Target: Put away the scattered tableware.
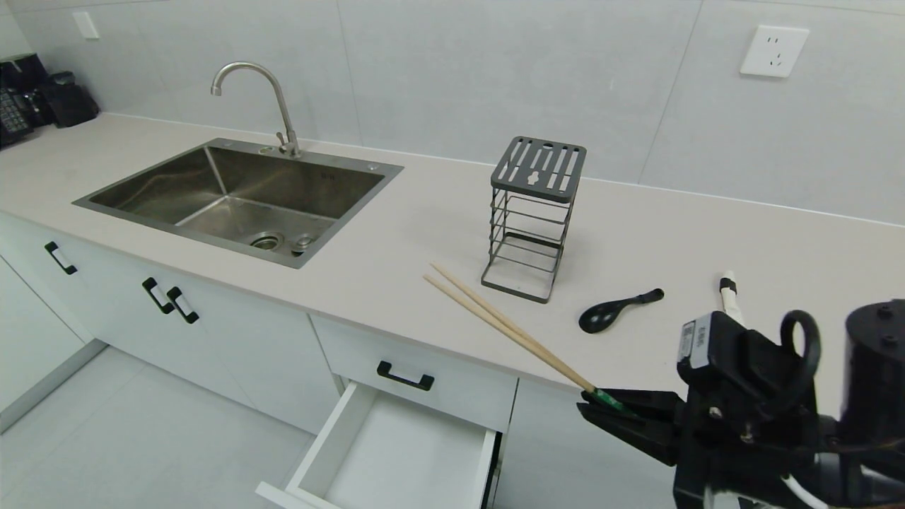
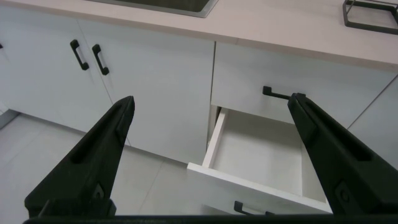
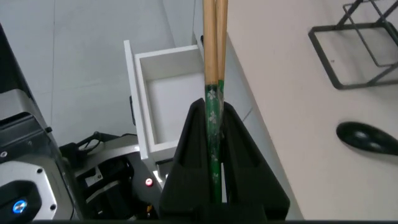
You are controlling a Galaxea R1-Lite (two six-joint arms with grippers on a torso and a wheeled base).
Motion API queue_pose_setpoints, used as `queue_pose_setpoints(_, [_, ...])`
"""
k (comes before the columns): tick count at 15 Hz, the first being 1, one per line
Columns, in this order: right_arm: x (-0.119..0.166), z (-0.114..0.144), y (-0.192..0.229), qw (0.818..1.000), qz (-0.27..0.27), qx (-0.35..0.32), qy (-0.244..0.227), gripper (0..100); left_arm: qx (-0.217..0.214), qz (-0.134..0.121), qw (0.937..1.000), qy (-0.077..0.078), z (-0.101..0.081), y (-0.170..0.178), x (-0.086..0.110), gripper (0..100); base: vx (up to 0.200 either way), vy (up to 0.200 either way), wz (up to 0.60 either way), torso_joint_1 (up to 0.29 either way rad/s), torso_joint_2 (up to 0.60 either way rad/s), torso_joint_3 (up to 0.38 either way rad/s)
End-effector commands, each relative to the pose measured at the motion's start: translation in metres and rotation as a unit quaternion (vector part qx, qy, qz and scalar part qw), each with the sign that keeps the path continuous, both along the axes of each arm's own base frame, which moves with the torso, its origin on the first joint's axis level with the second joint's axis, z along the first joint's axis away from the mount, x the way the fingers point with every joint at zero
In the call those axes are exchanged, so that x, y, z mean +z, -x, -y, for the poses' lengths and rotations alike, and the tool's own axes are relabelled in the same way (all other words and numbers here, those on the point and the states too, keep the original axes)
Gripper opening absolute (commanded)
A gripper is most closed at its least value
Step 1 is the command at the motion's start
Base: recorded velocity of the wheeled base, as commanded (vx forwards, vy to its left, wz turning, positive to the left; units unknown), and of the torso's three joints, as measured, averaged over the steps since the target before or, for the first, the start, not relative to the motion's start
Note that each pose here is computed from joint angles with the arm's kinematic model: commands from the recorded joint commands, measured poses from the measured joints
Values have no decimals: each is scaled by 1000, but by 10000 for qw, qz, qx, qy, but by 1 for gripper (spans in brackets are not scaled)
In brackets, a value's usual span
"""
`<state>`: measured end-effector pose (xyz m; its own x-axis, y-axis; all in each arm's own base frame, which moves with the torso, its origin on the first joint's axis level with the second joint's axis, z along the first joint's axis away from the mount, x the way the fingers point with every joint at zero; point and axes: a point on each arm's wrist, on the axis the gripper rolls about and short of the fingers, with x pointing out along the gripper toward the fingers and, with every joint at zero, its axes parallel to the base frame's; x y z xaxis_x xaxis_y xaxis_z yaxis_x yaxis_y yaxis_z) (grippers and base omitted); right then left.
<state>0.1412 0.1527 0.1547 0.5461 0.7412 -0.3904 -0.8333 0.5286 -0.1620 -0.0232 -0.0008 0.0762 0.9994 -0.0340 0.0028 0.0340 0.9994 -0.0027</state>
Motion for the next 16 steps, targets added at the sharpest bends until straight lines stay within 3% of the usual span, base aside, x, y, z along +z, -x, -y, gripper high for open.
queue_pose_setpoints(1, [-12,-13,-8,9996,-187,52,221,0,1,-6,10000,2,0,0,0,100,0,0,0,0,0,0])
queue_pose_setpoints(5, [-21,-38,-5,9982,-307,410,298,0,1,-6,10000,2,0,0,0,100,0,0,0,0,0,0])
queue_pose_setpoints(9, [-30,-56,-10,9977,-444,332,400,0,1,-6,10000,2,0,0,0,100,0,0,0,0,0,0])
queue_pose_setpoints(12, [-20,-75,-6,9977,-417,507,168,0,1,-6,10000,2,0,0,0,100,0,0,0,0,0,0])
queue_pose_setpoints(16, [-1,-85,-11,9978,-76,-422,510,0,1,-6,10000,2,0,0,0,100,0,0,0,0,0,0])
